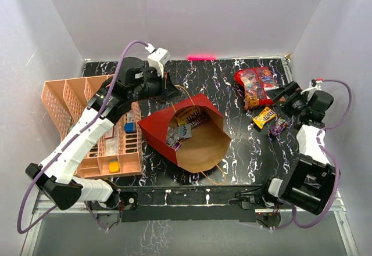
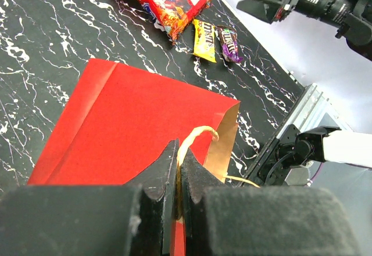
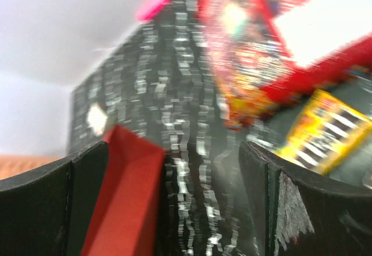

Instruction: Take the snacks out of the paper bag

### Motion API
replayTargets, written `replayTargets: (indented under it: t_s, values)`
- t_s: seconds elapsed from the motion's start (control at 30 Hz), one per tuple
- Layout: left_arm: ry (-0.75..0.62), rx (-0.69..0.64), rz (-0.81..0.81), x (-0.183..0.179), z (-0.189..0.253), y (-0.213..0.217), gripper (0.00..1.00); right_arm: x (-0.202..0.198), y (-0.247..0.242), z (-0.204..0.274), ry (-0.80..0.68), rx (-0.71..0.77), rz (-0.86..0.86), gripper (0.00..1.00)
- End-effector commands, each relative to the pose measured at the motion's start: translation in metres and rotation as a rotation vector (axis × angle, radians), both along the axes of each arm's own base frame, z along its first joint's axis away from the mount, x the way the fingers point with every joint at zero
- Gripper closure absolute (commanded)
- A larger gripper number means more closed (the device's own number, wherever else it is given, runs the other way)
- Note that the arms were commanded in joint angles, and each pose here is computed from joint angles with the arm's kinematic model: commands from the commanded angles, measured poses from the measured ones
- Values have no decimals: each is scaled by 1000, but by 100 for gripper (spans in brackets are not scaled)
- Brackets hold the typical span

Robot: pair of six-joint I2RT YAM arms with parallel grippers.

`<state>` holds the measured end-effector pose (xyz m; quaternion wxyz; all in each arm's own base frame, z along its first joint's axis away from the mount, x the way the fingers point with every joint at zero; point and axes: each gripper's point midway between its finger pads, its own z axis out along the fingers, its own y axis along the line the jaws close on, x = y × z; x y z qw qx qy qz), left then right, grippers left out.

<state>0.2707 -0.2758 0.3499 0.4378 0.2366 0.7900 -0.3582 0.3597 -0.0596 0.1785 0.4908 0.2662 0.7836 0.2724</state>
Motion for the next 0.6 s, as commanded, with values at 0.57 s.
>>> replayTargets:
  t_s: [0.57]
  values:
    - [-45,-15,-8,-2,14,1,100,-158,280,184,-780,-491,1108,2]
